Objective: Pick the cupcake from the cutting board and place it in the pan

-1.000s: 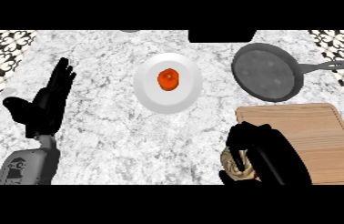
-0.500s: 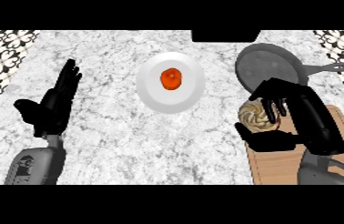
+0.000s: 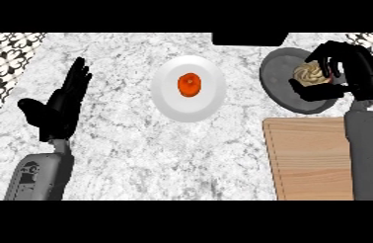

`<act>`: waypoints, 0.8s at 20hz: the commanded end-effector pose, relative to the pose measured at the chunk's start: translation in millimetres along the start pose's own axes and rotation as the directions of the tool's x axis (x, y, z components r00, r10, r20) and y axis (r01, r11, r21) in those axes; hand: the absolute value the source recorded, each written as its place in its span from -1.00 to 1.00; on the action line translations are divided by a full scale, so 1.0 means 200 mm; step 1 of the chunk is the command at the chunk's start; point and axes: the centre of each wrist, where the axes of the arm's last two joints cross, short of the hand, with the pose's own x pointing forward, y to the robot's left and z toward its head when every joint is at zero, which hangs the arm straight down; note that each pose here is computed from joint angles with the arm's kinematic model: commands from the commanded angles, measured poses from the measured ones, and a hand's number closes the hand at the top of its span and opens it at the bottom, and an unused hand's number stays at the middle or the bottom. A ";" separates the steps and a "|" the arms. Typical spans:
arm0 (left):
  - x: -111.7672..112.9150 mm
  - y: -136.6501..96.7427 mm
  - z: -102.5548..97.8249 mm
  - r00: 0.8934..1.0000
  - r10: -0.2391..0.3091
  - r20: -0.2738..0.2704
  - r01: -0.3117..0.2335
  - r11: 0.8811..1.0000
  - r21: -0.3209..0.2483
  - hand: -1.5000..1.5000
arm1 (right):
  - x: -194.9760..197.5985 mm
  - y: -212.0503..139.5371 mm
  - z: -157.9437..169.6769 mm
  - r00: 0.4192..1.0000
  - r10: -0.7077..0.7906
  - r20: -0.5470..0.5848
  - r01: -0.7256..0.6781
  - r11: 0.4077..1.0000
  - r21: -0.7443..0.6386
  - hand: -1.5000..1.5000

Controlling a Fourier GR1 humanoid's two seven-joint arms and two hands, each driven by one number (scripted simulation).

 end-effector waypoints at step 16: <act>0.09 -0.03 -0.08 0.999 -0.001 0.053 0.004 0.998 -0.060 0.00 | -0.48 0.17 -0.13 0.983 0.023 -0.185 -0.019 1.000 0.023 -1.00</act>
